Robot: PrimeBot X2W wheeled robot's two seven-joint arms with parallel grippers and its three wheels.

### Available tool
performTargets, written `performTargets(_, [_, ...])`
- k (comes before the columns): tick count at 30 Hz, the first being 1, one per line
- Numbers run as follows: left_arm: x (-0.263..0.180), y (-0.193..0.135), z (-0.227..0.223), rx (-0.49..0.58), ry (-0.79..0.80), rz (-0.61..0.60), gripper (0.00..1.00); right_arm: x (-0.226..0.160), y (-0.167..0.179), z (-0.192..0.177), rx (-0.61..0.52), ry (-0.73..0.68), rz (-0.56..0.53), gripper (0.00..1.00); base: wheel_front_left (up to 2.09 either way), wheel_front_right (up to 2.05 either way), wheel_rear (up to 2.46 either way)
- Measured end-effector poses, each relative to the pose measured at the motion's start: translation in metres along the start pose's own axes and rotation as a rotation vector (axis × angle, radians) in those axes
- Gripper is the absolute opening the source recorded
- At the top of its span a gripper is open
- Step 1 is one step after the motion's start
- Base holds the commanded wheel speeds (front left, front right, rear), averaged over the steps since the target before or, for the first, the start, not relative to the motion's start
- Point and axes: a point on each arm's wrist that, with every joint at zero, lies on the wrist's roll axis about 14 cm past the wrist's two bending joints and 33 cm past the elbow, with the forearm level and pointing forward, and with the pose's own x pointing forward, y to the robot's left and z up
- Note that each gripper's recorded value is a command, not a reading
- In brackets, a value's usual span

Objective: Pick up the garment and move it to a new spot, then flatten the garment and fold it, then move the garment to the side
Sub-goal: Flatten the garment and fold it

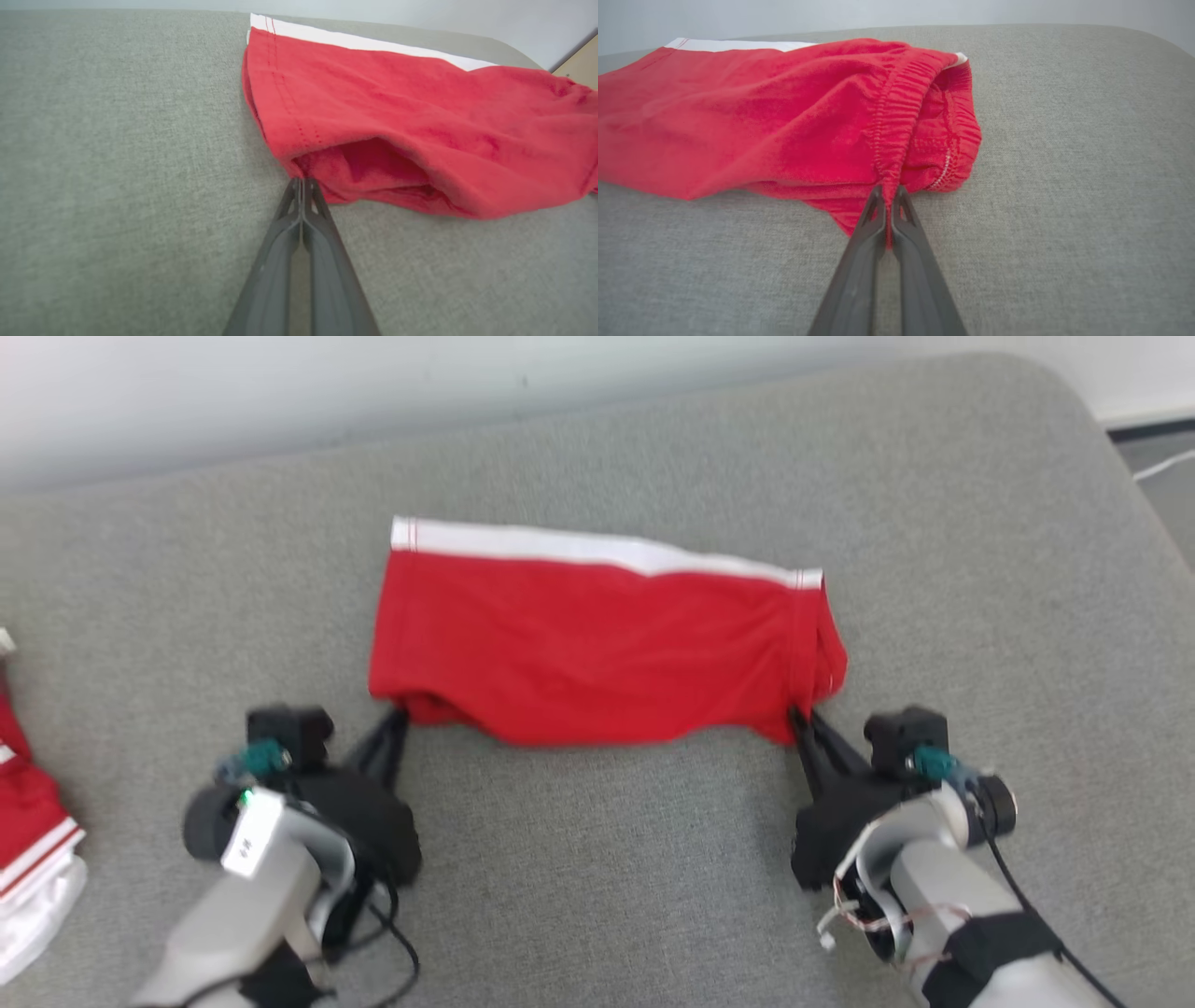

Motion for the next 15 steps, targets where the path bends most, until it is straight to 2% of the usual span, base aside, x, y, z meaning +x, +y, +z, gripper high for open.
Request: performTargets(15, [-0.061, -0.026, -0.027, -0.033, 0.002, 0.04, 0.0, -0.051, -0.003, -0.018, 0.018, 0.013, 0.06, 0.0, 0.0, 0.0, 0.0])
